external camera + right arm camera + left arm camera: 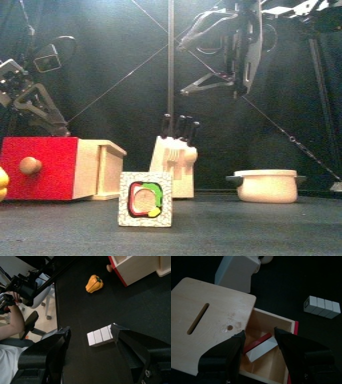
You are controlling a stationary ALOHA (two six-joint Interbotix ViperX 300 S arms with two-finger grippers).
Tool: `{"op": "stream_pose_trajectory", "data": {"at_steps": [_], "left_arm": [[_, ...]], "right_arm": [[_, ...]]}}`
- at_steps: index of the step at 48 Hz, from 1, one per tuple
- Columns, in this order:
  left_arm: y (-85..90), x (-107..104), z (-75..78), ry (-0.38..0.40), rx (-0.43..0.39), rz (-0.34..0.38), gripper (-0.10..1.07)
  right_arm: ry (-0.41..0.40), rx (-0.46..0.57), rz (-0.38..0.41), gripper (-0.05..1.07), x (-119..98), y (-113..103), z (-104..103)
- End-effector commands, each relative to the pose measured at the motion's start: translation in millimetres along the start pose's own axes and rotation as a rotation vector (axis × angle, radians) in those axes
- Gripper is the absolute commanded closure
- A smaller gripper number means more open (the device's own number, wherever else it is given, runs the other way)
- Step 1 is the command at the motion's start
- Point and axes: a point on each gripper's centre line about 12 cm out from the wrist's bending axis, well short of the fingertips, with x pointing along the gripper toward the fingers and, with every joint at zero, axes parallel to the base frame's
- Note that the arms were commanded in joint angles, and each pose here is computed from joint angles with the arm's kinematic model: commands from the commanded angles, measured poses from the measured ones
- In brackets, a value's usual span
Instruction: Close drawer
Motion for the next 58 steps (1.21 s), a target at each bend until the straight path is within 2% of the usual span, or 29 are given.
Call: {"op": "stream_pose_trajectory", "data": {"at_steps": [1,8,14,24,30,34,45,58], "left_arm": [[-0.3,0,13.3,-0.031,-0.008,0.005,0.13],[-2.1,0,20.8,-0.048,-0.013,-0.004,0.14],[-5.8,-1,27.9,-0.064,-0.023,-0.021,0.19],[-9.2,-1,32.1,-0.069,-0.052,-0.037,0.39],[-14.9,-2,32.6,-0.066,-0.050,-0.076,0.48],[-23.7,-3,34.0,-0.064,-0.040,-0.135,0.51],[-54.1,-9,29.3,-0.031,-0.032,-0.331,0.52],[-64.8,-7,12.1,0.038,-0.020,-0.373,0.52]], "right_arm": [[-0.032,-0.011,0.026,0.07,-4,9,12],[-0.043,-0.012,0.027,0.08,-4,10,16],[-0.075,-0.007,0.012,0.08,-5,7,29],[-0.124,-0.004,0.005,0.08,-5,5,51],[-0.152,-0.012,-0.003,0.08,-4,3,64],[-0.174,-0.013,-0.013,0.08,-2,-2,75],[-0.257,0.044,-0.066,0.08,-1,-29,114],[-0.337,0.066,-0.141,0.08,16,-74,162]]}}
